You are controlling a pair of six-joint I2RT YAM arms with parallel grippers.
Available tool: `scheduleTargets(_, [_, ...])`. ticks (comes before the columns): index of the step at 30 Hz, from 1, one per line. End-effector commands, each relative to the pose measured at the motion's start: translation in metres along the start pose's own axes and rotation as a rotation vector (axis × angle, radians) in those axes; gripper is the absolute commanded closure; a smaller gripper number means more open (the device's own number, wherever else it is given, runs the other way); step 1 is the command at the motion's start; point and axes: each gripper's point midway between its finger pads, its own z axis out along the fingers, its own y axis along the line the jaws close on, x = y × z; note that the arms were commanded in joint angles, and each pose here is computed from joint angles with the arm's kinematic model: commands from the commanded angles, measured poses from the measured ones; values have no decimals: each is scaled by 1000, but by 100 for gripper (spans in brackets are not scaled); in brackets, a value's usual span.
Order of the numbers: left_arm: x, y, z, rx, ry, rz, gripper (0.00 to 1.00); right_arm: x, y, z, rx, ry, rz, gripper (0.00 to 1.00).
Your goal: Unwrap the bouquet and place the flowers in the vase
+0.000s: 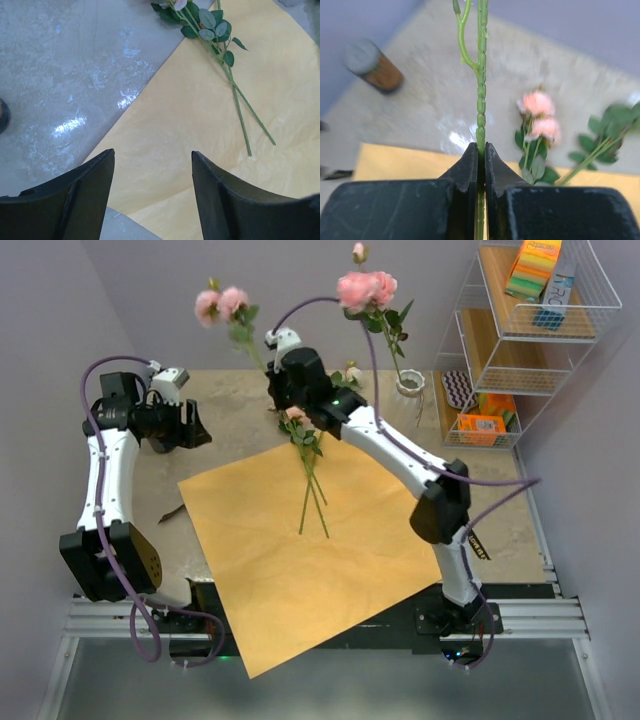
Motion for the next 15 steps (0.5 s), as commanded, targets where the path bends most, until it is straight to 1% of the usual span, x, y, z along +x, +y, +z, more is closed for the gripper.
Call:
scheduleTargets(1, [1, -10, -5, 45, -15, 21, 33, -147, 29, -111, -165, -436, -123, 100])
scheduleTargets(2, [4, -9, -3, 40, -10, 20, 33, -143, 29, -116, -175, -443, -132, 100])
scheduleTargets(3, [8, -6, -1, 36, -3, 14, 33, -170, 27, -154, -177, -532, -175, 100])
scheduleTargets(4, [9, -6, 0, 37, 1, 13, 34, -190, 29, -177, -190, -625, -179, 100])
scheduleTargets(5, [11, -5, 1, 38, 6, 9, 34, -189, 31, -187, -208, -650, -194, 100])
scheduleTargets(6, [14, -5, 4, 43, 12, 5, 34, -214, 29, -229, -209, -747, -206, 100])
scheduleTargets(7, [15, -5, 5, 47, 12, 2, 34, -227, 29, -248, -207, -805, -208, 100])
scheduleTargets(11, [18, -5, 8, 61, 17, -3, 34, -272, 17, -322, -169, -962, -214, 100])
scheduleTargets(12, [19, -4, 10, 62, 20, -2, 34, -278, 11, -334, -139, -988, -225, 100])
scheduleTargets(13, [19, -4, 10, 64, 20, -4, 34, -289, 5, -361, -120, -1049, -211, 100])
scheduleTargets(15, [21, -4, 12, 68, 24, -2, 34, -298, -8, -385, -61, -1106, -206, 100])
